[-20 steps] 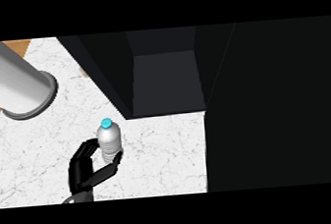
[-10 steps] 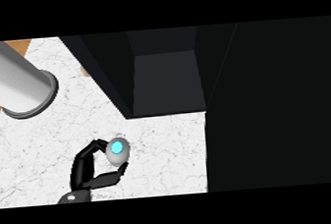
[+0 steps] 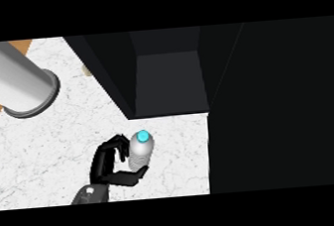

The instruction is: Pick up the bottled water, place it into the cabinet and close the cabinet

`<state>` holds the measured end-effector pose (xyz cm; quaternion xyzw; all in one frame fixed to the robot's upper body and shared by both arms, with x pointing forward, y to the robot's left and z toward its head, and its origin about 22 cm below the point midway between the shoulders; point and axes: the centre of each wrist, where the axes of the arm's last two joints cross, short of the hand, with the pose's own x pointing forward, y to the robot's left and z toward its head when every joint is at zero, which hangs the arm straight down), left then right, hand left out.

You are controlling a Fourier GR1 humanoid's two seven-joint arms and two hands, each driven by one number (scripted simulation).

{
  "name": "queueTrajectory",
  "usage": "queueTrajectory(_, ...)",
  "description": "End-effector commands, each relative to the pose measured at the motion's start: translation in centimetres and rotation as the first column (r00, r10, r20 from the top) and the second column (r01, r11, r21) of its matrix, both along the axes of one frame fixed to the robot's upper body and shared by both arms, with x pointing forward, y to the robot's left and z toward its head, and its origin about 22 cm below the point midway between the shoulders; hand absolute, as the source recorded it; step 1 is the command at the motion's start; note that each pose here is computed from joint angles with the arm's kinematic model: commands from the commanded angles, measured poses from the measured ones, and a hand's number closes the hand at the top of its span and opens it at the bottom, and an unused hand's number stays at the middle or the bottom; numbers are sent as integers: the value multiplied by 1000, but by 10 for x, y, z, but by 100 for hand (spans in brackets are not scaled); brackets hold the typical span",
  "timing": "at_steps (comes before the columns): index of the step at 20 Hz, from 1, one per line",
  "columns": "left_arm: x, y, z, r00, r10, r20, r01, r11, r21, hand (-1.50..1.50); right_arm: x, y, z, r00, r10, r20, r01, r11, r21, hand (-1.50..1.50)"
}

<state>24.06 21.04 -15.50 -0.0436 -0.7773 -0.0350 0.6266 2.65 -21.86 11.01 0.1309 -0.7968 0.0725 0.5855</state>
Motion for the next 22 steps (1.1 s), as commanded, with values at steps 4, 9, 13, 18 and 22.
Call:
queueTrajectory(4,26,-37,37,999,-54,1,54,997,-57,150,-6,4,37,998,-10,56,10,1000,1,-150)
queueTrajectory(9,39,-73,76,999,-42,-18,41,998,-42,150,-3,-7,37,998,-15,60,15,1000,8,-150)
queueTrajectory(13,59,-105,105,998,-47,-50,46,998,-32,150,-4,-10,28,998,-19,57,20,1000,-8,-150)
queueTrajectory(18,97,-116,131,998,20,-55,-20,1000,-8,150,-2,-7,38,999,-1,54,2,1000,-10,-150)
queueTrajectory(22,111,-137,153,996,65,-63,-63,997,40,150,-2,-15,25,996,-33,87,32,999,12,-150)
